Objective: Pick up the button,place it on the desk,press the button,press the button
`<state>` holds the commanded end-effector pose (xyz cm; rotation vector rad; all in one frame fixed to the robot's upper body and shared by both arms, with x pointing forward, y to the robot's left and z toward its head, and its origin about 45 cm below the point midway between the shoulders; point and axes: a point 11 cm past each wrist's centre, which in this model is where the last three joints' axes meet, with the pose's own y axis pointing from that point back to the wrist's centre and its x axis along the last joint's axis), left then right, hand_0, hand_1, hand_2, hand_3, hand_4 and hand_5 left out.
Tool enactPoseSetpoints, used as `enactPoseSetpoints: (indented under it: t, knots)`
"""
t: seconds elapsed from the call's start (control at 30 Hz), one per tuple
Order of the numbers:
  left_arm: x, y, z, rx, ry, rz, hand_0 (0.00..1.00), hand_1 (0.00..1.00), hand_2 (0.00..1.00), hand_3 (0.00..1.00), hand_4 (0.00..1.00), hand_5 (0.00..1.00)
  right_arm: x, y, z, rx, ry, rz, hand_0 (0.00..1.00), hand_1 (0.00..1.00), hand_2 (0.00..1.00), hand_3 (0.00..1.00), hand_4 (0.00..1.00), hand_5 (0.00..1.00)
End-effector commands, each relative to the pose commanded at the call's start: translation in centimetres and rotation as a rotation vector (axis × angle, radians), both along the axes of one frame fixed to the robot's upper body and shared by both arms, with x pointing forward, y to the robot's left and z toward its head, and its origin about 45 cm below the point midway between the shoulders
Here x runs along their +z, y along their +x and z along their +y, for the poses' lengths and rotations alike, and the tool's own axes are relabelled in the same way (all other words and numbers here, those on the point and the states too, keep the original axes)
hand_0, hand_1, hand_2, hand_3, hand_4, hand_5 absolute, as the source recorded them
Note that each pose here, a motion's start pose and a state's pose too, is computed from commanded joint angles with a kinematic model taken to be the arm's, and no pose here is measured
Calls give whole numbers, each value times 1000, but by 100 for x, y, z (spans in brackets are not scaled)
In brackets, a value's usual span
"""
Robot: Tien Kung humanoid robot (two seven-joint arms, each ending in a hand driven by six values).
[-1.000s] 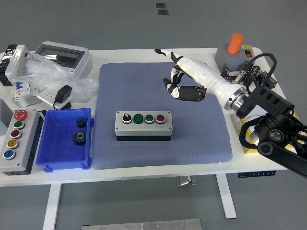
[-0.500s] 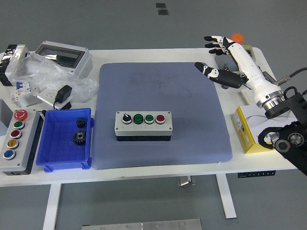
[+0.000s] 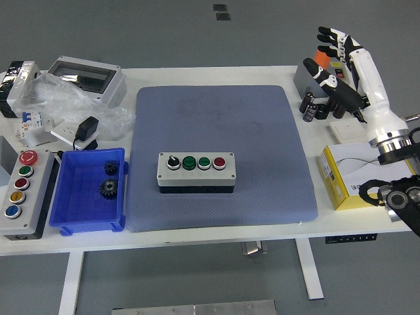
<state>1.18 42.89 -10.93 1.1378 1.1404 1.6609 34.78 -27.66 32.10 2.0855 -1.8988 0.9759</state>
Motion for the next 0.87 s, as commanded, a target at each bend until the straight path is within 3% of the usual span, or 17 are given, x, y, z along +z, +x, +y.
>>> enactPoseSetpoints:
  t: [0.1, 0.37, 0.87]
  knots:
    - [3, -1, 10, -2, 4, 6, 642, 649, 588, 570, 496, 22, 12, 14, 39, 12, 17, 3, 816, 747, 763, 762, 944, 818]
    - [-1, -42, 9, -9, 5, 34, 642, 652, 590, 573, 503, 27, 8, 34, 78, 40, 99, 31, 801, 739, 742, 755, 934, 805]
    - [13, -48, 55, -14, 16, 42, 642, 651, 586, 567, 511, 49, -30, 54, -123, 35, 325, 92, 799, 741, 739, 755, 908, 787]
